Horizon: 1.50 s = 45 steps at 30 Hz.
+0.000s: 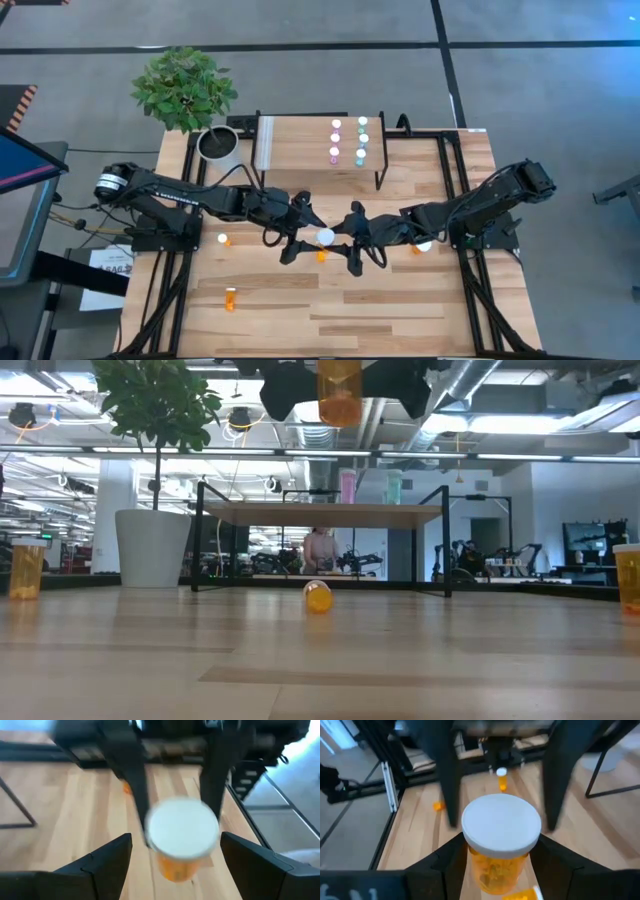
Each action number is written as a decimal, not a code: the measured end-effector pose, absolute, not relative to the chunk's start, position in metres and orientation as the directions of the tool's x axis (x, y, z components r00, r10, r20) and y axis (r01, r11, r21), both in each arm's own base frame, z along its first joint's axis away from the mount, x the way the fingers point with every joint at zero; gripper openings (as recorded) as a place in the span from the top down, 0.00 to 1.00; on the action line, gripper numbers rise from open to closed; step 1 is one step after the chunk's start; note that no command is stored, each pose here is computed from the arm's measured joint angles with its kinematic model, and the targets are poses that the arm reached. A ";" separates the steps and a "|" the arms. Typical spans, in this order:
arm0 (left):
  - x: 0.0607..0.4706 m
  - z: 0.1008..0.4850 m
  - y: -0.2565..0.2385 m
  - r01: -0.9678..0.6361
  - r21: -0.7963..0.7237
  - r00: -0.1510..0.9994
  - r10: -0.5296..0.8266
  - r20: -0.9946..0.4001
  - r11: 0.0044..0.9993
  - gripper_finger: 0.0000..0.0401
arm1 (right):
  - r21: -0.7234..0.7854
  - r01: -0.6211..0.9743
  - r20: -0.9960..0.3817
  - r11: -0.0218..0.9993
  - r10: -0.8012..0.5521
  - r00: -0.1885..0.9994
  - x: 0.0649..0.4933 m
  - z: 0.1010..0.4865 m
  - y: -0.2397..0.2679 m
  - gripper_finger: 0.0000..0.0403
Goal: Pick and place medicine bottles onto shelf by color
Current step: Put the top large orange pill bottle on the shelf
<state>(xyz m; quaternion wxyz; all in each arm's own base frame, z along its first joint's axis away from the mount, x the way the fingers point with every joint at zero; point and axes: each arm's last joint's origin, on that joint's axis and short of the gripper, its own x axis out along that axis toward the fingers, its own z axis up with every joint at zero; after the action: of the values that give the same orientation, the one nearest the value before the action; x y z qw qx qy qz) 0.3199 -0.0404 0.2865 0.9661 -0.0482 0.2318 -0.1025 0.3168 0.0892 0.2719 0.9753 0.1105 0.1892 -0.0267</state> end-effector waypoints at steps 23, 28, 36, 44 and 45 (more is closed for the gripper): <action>0.322 0.289 -0.038 0.186 -0.166 0.881 -0.239 -0.409 0.968 0.32 | 0.202 0.096 -0.379 0.975 -0.013 0.925 0.316 0.271 0.089 0.46; 0.321 0.289 -0.038 0.193 -0.164 0.879 -0.245 -0.410 0.967 0.41 | 0.202 0.096 -0.380 0.975 -0.013 0.925 0.316 0.271 0.089 0.46; 0.321 0.289 -0.038 0.197 -0.156 0.877 -0.245 -0.412 0.968 0.51 | 0.202 0.095 -0.381 0.975 -0.012 0.924 0.316 0.271 0.089 0.46; 0.321 0.289 -0.038 0.198 -0.153 0.877 -0.244 -0.413 0.968 0.52 | 0.205 0.096 -0.382 0.974 -0.011 0.924 0.316 0.271 0.089 0.46; 0.321 0.289 -0.038 0.198 -0.153 0.877 -0.244 -0.413 0.968 0.52 | 0.205 0.096 -0.382 0.974 -0.011 0.924 0.316 0.271 0.089 0.46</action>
<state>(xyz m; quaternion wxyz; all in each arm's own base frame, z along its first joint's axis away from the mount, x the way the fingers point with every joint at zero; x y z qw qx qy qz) 0.3211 -0.0376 0.2890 0.9674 -0.0531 0.2198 -0.1142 0.3163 0.0891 0.2707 0.9746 0.1107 0.1930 -0.0275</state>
